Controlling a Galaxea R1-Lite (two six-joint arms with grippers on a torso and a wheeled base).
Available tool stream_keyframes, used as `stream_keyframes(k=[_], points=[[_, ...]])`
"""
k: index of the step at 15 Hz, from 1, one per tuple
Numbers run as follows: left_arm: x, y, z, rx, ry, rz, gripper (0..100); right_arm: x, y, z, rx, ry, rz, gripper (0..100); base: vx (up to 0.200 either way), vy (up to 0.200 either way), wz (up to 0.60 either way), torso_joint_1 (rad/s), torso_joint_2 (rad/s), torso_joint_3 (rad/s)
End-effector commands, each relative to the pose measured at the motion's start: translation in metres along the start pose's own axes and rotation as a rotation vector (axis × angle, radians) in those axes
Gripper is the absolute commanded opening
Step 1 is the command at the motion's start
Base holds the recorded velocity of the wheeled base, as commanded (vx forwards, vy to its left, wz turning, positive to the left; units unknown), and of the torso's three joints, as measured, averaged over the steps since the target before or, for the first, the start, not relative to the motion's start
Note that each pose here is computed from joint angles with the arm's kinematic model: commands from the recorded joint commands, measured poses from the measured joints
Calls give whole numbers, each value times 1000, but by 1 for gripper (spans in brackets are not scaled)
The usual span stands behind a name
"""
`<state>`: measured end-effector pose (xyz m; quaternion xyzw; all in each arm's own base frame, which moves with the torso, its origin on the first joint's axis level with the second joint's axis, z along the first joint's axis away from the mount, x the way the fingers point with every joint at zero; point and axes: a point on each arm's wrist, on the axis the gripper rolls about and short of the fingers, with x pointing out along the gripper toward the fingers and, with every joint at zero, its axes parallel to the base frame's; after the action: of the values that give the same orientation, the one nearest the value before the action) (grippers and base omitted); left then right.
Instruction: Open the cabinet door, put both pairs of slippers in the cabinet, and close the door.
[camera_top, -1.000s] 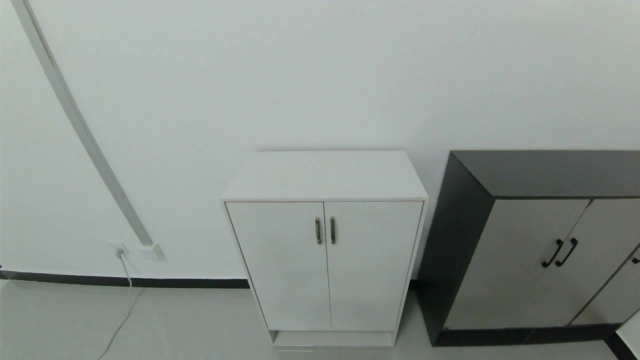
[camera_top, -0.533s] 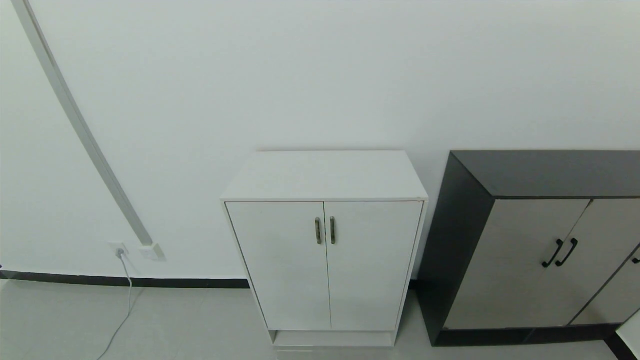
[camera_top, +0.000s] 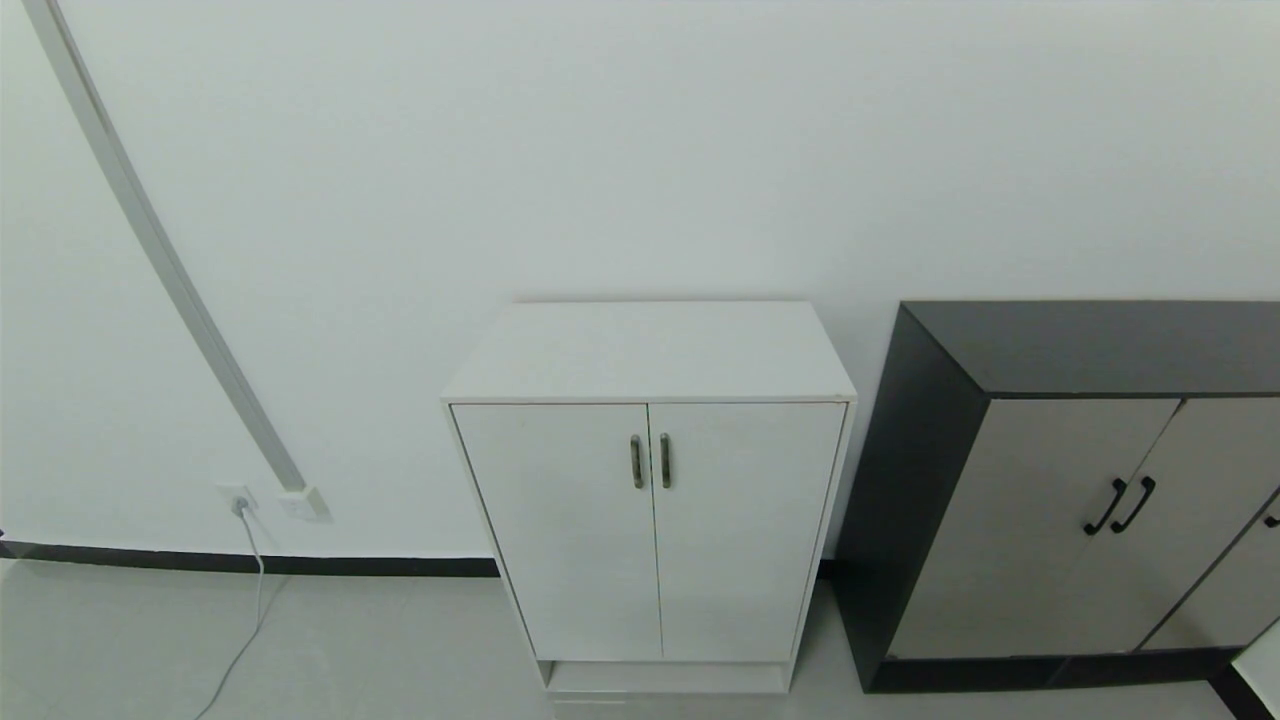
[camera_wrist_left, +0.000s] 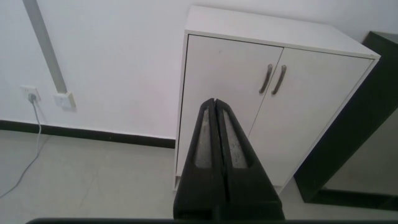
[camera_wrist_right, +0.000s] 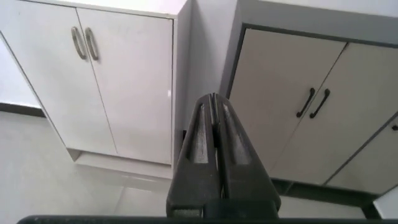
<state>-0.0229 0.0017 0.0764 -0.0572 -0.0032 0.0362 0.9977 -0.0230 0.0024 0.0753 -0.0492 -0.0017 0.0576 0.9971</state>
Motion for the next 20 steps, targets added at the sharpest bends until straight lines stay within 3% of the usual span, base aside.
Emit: stream_keyframes(k=[1,5,20], points=[[0,0,0,1,1,1,0,0,0,0,90,1,-8,0,0,0,0,0,0,0],[0,0,0,1,1,1,0,0,-3,1,138,-7,-114,0,0,0,0,0,0,0],[0,0,0,4,1,1,0,0,-3,1,132,-5,-116,0,0,0,0,0,0,0]])
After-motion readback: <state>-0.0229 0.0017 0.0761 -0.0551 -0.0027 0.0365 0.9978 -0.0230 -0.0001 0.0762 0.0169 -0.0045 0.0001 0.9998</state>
